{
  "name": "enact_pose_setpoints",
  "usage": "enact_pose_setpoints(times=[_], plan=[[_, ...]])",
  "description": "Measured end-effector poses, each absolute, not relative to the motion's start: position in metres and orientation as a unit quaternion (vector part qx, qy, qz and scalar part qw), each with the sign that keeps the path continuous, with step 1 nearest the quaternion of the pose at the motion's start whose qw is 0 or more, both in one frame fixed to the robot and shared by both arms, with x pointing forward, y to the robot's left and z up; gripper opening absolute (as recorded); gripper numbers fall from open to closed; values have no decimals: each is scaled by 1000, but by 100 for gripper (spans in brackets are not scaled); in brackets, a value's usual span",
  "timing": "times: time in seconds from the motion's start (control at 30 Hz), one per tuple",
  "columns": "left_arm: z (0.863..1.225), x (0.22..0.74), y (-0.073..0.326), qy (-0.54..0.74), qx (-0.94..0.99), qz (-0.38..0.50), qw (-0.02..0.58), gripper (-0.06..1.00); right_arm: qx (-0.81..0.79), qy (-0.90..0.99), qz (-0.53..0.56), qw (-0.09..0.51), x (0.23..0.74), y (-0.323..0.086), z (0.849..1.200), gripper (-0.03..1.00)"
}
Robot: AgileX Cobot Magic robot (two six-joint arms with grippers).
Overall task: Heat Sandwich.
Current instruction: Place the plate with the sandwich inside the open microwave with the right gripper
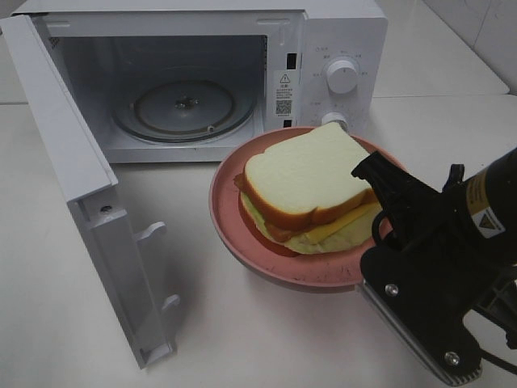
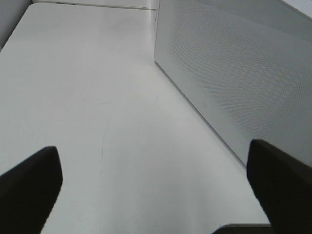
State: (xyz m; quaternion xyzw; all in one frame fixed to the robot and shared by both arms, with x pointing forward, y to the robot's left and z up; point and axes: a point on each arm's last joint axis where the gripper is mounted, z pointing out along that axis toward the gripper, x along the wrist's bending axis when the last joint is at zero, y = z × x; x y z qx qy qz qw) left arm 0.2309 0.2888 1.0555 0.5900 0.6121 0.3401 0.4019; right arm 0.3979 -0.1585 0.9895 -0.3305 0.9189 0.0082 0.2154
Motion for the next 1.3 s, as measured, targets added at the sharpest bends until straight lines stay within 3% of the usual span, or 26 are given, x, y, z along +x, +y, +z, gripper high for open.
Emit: enact_pose_setpoints(times=[0.43,1.3], plan=[[1056,231,289,612,590,340,402,97,-352,914,18,200,412,-147,972,4],[1056,231,289,612,590,340,402,97,-405,893,64,184,472,-75,965,4]])
